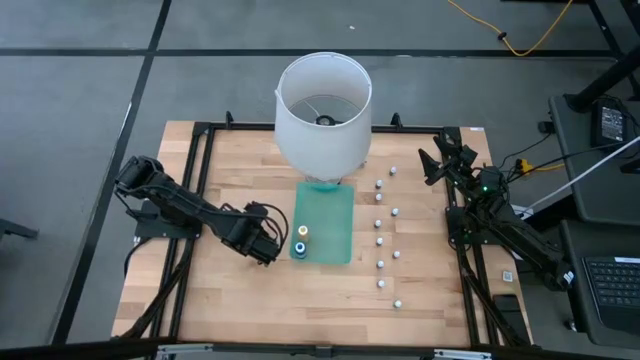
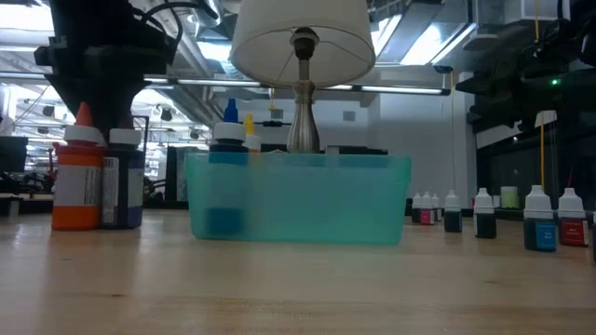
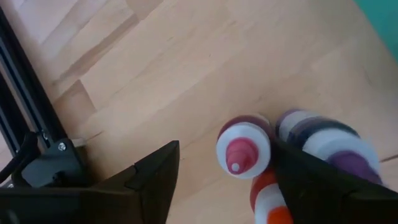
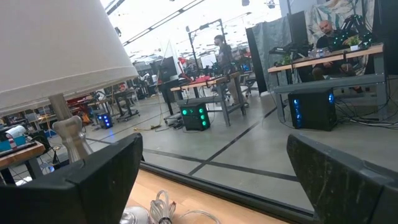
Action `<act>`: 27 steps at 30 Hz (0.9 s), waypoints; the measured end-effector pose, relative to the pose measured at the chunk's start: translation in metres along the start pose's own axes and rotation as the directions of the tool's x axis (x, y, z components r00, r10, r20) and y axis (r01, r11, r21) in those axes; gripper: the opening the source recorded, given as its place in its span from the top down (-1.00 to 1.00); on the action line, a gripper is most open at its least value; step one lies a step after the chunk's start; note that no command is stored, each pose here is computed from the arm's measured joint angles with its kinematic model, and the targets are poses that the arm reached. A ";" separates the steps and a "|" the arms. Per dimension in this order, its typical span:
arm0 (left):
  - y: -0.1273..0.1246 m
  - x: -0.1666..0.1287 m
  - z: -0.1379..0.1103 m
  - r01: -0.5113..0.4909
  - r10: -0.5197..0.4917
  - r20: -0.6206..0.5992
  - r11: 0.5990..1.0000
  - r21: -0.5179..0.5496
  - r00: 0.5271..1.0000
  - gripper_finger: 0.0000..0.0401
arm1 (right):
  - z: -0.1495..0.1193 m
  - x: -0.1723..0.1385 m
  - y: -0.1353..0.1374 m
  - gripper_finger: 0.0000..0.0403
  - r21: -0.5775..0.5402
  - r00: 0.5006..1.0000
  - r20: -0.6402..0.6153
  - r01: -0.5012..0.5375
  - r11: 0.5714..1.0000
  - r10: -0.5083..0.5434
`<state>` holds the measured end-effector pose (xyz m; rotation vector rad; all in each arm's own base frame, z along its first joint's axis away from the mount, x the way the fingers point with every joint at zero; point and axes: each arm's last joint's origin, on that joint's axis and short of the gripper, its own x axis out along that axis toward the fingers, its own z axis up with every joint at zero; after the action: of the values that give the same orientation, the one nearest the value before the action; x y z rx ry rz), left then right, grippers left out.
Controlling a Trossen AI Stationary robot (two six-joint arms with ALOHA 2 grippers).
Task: Pick & Place food coloring
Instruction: Put the large red food coloring bottle into the green bin
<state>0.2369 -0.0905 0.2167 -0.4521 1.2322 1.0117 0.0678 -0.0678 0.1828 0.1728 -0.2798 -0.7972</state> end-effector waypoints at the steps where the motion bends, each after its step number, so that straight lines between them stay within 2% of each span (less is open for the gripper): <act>1: 0.000 0.000 0.000 0.000 0.000 0.000 1.000 0.003 1.000 -0.15 | 0.000 0.000 0.000 -0.98 0.000 1.000 0.000 0.000 1.000 0.000; 9: 0.000 0.000 0.000 0.001 -0.001 -0.002 0.999 0.038 1.000 0.27 | 0.000 0.000 0.000 -0.98 0.000 1.000 0.000 0.000 1.000 0.000; 14: 0.000 -0.001 0.000 0.000 0.000 -0.007 0.999 0.048 1.000 0.44 | 0.000 0.000 0.000 -0.98 0.000 1.000 0.000 0.000 1.000 0.000; 27: 0.000 -0.001 0.000 0.005 -0.004 -0.010 0.998 0.066 1.000 0.48 | 0.000 0.000 0.000 -0.98 0.000 1.000 0.000 0.000 1.000 0.000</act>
<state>0.2367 -0.0906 0.2175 -0.4087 1.2689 0.9634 0.0678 -0.0678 0.1828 0.1730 -0.2798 -0.7970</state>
